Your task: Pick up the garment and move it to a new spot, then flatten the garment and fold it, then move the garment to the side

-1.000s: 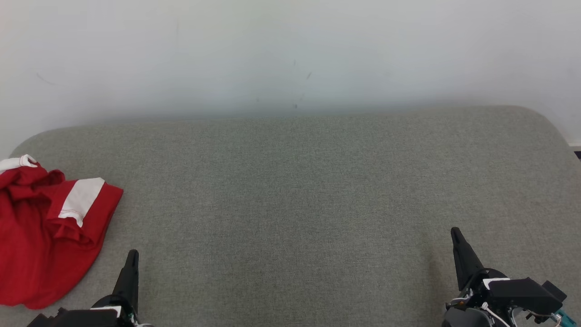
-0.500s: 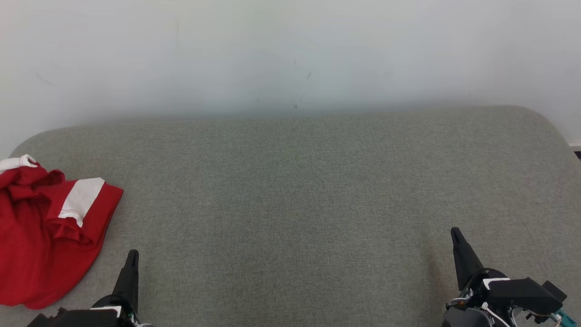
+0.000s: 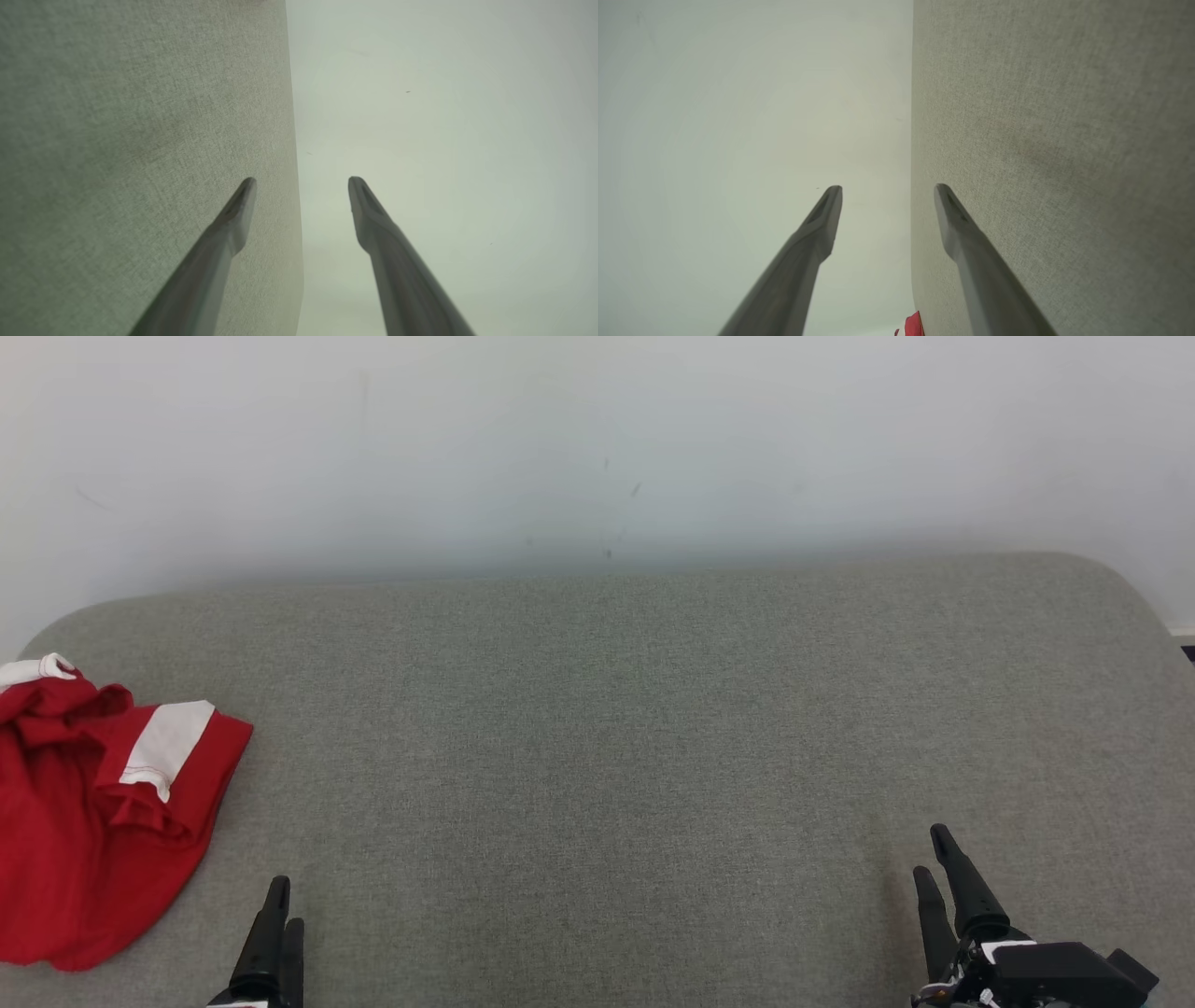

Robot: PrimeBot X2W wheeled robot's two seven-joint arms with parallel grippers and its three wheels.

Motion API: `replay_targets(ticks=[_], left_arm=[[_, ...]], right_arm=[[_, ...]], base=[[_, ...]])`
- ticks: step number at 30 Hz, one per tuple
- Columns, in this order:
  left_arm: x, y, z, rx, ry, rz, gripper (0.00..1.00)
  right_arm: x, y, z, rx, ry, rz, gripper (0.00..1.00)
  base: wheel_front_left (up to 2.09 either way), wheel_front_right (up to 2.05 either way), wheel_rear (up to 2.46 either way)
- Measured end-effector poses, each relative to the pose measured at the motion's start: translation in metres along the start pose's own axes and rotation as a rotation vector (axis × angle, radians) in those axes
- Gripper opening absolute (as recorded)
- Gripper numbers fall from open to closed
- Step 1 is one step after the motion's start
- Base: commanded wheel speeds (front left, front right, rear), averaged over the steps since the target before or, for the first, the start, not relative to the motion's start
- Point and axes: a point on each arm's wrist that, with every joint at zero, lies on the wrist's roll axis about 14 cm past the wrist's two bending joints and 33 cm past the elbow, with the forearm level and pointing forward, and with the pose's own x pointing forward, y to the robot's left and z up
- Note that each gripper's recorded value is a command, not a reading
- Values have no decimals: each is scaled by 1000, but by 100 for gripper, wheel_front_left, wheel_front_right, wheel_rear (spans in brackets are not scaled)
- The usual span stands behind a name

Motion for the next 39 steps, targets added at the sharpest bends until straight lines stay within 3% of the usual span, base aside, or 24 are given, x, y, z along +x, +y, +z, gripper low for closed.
replay_targets(ticks=[6,25,39], left_arm=[[0,1,2,81,-17,8,100],[2,3,6,501,-41,24,100],[3,4,2,754,-37,30,100]], right_arm=[[1,0,0,-79,-2,-3,100],[4,0,1,-439,-14,-9,100],[7,0,0,-669,-18,-7,100]], base=[[0,0,0],[0,0,0],[0,0,0]])
